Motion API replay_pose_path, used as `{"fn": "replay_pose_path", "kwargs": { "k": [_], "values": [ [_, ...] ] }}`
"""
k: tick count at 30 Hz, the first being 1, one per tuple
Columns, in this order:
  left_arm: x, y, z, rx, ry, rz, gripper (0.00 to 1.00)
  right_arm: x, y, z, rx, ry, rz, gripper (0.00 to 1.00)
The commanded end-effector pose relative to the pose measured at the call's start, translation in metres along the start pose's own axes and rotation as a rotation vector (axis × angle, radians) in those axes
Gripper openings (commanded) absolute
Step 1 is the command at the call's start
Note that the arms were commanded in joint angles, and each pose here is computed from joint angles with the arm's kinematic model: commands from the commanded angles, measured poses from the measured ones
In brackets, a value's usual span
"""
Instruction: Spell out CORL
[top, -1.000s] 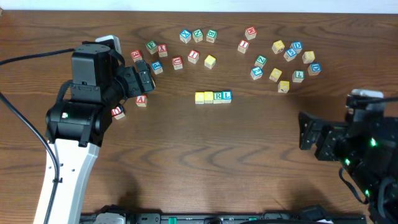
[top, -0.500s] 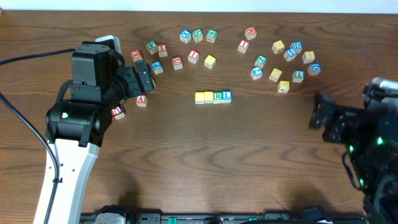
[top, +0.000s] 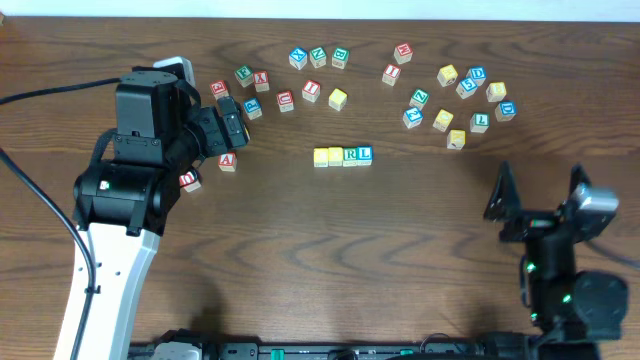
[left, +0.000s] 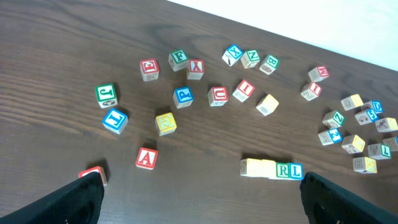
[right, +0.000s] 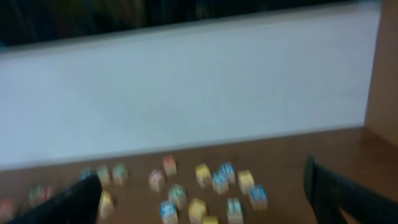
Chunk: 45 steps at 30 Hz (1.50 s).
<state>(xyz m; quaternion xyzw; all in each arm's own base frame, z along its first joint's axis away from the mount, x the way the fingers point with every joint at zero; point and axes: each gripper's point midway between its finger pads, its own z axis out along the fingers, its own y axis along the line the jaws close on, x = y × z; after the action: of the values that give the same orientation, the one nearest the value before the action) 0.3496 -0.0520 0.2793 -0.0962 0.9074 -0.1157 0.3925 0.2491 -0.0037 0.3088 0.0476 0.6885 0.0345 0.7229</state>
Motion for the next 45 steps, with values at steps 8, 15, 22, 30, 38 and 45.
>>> {"fn": "replay_pose_path", "kwargs": {
  "k": [8, 15, 22, 30, 38, 45],
  "values": [
    [0.001, 0.003, 0.002, -0.015, 0.003, 0.005, 0.99, 0.075, -0.009, -0.010, -0.016, -0.092, -0.009, 0.99],
    [0.001, 0.003, 0.002, -0.015, 0.003, 0.005, 0.99, 0.112, -0.013, -0.009, -0.012, -0.037, -0.005, 0.99],
    [0.001, 0.003, 0.002, -0.015, 0.003, 0.005, 1.00, 0.152, -0.015, -0.010, -0.012, 0.130, -0.004, 0.99],
    [0.001, 0.003, 0.002, -0.015, 0.003, 0.005, 1.00, 0.153, -0.015, -0.010, -0.012, 0.130, -0.005, 0.99],
    [0.001, 0.003, 0.002, -0.015, 0.003, 0.005, 1.00, 0.153, -0.015, -0.010, -0.012, 0.131, -0.005, 0.99],
    [0.001, 0.003, 0.002, -0.015, 0.003, 0.005, 1.00, 0.153, -0.015, -0.010, -0.012, 0.131, -0.005, 0.99]
  ]
}}
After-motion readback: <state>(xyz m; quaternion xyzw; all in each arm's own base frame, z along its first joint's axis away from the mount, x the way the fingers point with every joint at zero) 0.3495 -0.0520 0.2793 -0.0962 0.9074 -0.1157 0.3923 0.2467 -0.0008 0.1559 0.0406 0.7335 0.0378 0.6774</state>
